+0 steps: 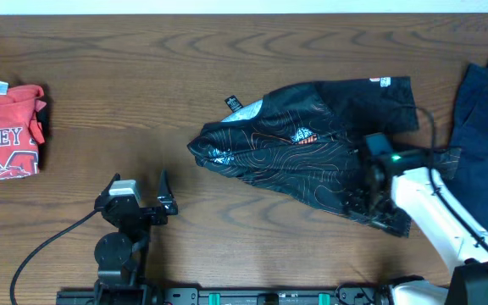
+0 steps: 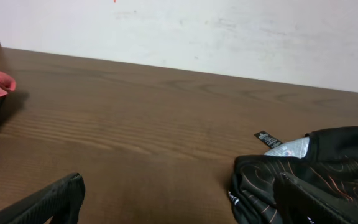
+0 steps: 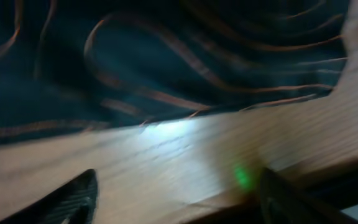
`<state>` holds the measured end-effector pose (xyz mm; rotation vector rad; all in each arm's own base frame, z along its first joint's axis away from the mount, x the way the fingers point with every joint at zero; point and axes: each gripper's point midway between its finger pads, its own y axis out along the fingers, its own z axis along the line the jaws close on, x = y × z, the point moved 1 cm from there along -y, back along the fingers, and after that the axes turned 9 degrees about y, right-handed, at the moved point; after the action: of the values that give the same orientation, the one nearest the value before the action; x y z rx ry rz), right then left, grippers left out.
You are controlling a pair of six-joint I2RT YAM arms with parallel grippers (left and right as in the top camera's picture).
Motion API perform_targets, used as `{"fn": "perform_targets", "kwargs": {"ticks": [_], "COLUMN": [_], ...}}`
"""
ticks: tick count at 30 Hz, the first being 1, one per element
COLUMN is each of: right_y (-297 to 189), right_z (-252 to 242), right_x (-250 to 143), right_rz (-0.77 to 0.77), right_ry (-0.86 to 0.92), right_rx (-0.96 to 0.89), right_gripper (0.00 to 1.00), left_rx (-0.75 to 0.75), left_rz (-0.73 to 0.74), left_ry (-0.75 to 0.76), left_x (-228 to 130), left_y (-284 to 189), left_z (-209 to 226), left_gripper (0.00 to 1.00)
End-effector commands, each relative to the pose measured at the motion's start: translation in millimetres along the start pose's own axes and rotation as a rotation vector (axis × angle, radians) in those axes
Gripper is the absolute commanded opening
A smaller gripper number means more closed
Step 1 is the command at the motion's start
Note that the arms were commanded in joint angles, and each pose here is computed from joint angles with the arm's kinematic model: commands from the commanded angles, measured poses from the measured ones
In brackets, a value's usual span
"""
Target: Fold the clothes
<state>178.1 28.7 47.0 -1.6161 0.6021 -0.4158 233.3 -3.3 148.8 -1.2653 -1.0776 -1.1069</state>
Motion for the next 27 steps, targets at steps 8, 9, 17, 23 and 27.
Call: {"fn": "perform_targets", "kwargs": {"ticks": [8, 9, 17, 23, 27], "right_y": [27.2, 32.2, 61.8, 60.7, 60.8], "right_z": [-32.8, -36.5, -51.1, -39.6, -38.8], "right_x": [19.4, 16.7, -3.4, 7.4, 13.9], "right_rz": [0.058, 0.07, 0.154, 0.145, 0.124], "right_ry": [0.28, 0.296, 0.389, 0.413, 0.424], "right_rx": [0.071, 0.069, 0.093, 0.185, 0.201], "right_gripper": [0.85, 0.85, 0.86, 0.55, 0.01], "left_rx": [-0.001, -0.001, -0.001, -0.001, -0.001], "left_rz": [0.06, 0.06, 0.06, 0.06, 0.06], "left_ry": [0.002, 0.002, 0.002, 0.002, 0.002], "left_x": [-18.4, -18.4, -18.4, -18.4, -18.4], "left_y": [1.9, 1.9, 1.9, 1.9, 1.9], "left_z": [-0.8, -0.8, -0.8, -0.8, -0.8], "left_gripper": [0.98, 0.98, 0.98, 0.98, 0.98]}}
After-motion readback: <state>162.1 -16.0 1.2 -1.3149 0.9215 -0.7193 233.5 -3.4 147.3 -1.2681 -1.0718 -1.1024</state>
